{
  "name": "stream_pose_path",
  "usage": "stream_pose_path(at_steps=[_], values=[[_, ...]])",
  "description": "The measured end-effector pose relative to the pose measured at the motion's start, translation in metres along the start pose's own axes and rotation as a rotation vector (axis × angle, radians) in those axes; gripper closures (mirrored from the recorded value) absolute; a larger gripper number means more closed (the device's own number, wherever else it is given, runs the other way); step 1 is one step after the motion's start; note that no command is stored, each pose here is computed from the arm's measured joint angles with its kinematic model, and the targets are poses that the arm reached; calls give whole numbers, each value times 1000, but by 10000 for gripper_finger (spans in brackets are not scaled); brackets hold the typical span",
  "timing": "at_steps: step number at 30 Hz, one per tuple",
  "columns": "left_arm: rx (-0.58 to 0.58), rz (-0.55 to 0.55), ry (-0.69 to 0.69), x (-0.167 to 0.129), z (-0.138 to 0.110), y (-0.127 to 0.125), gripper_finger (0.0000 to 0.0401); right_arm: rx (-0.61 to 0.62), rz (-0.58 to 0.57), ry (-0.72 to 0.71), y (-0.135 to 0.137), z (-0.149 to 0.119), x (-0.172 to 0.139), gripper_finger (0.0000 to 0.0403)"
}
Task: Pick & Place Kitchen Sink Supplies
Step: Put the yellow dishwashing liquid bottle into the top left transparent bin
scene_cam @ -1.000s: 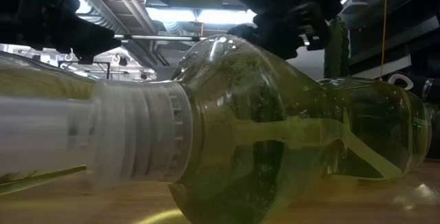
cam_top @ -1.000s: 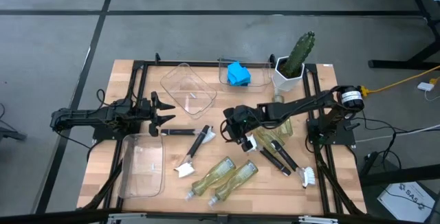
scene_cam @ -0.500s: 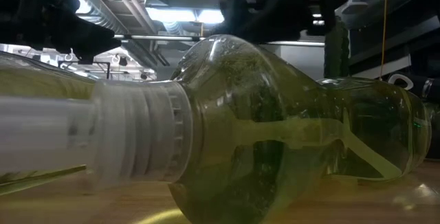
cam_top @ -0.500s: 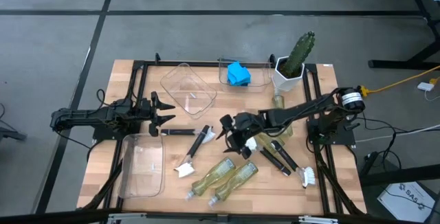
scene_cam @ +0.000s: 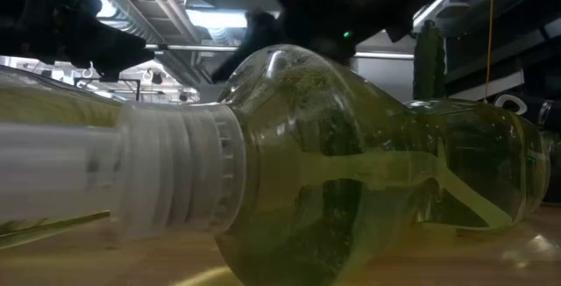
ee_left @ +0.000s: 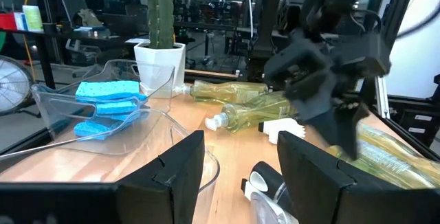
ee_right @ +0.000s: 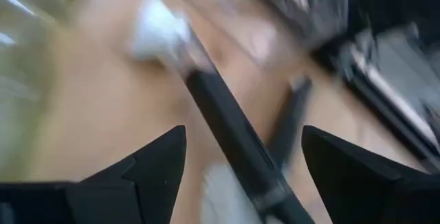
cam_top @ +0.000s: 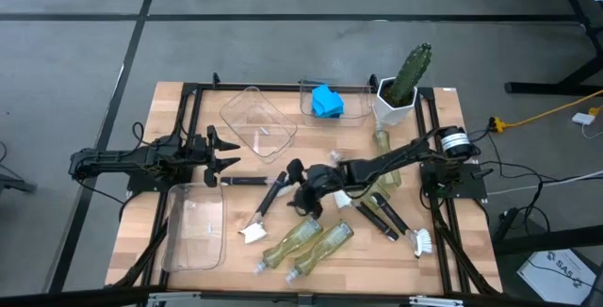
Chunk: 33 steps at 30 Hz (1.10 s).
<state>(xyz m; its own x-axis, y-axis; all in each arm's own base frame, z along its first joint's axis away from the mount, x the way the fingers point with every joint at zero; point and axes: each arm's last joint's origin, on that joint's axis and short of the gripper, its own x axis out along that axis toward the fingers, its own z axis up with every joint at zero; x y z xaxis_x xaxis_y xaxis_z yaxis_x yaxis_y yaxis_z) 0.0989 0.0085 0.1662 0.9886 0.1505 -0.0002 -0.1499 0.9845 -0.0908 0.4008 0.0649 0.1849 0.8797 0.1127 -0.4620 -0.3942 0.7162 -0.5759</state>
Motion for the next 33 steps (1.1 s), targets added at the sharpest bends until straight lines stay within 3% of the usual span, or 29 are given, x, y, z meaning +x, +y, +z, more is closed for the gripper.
stream_pose_path(at_steps=[4, 11, 15, 19, 22, 28, 33], values=[[0, 0, 0, 0, 0, 0, 221, 33, -14, 253, -6, -1, 4, 118], [0, 0, 0, 0, 0, 0, 221, 275, 89, 559, -22, -3, -13, 118], [0, 0, 0, 0, 0, 0, 221, 356, 123, 725, -31, -19, -24, 118], [0, 0, 0, 0, 0, 0, 221, 450, 159, 799, -44, -36, -33, 118], [0, 0, 0, 0, 0, 0, 221, 590, 129, 811, -60, -48, -40, 118], [0, 0, 0, 0, 0, 0, 221, 908, 14, 969, -77, -76, -55, 118], [0, 0, 0, 0, 0, 0, 221, 1030, -89, 1044, -83, -88, -62, 118]])
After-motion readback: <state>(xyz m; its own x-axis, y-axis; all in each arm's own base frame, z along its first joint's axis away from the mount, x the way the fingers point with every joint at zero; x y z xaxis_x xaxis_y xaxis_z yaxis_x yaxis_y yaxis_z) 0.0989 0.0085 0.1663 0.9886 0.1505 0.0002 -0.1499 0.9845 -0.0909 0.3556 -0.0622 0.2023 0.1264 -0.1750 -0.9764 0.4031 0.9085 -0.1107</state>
